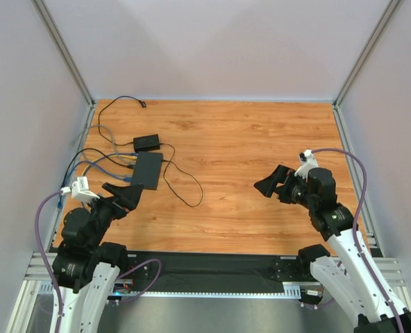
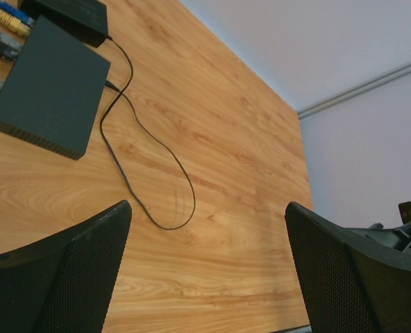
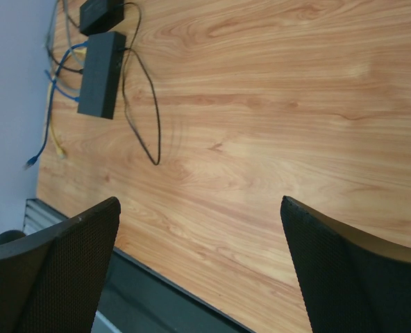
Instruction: Pull the plug from the switch port
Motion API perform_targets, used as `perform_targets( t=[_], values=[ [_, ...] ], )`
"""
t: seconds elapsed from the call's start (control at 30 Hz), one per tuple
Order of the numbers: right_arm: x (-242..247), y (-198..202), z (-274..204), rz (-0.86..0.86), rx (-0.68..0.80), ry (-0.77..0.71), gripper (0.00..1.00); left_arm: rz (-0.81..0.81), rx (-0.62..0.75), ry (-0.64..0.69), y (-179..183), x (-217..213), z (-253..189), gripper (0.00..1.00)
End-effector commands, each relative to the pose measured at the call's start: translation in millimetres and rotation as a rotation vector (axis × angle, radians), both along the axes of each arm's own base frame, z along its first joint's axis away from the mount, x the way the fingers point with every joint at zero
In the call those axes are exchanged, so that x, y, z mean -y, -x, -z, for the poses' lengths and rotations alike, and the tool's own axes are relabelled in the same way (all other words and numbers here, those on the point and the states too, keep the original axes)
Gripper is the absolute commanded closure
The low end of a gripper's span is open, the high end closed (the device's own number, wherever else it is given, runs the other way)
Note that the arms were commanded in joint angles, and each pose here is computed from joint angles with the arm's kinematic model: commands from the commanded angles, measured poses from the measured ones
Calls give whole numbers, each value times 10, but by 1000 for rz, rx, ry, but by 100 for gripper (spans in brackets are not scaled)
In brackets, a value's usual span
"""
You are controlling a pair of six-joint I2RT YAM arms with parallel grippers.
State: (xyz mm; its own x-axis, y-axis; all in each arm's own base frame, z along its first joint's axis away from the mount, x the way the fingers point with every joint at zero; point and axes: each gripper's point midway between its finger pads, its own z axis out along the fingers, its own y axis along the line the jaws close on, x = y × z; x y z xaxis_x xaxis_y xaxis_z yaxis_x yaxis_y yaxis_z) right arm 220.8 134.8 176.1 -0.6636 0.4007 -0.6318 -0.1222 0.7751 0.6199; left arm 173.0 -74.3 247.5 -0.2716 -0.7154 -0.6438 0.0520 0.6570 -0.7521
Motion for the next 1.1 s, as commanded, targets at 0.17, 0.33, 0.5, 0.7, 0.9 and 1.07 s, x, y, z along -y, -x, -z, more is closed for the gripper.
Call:
perform_targets(
  t=[0.17,0.33,0.5,0.7,0.9,1.07],
  values=[
    [-673,-325,-583,-221,136,-306,0,123,-197,-82,-72,176,237,4],
    [-1181,-709,-531,-244,98,-278,0,166,-249,-113,-275,255,212,7],
    [-1854,-1156,-321,-307,79,-310,0,105,-285,-201,-631,151,172,9],
    [-2504,-1914,-164,-346,82,-425,10,60,-336,-274,-1115,97,319,22],
    [-3070,-2209,-21,-539,116,-469,29,33,-428,-339,-1445,47,727,33],
    [-3178,-2292,320,-625,101,-320,33,20,-457,-405,-1618,-8,854,33]
  ],
)
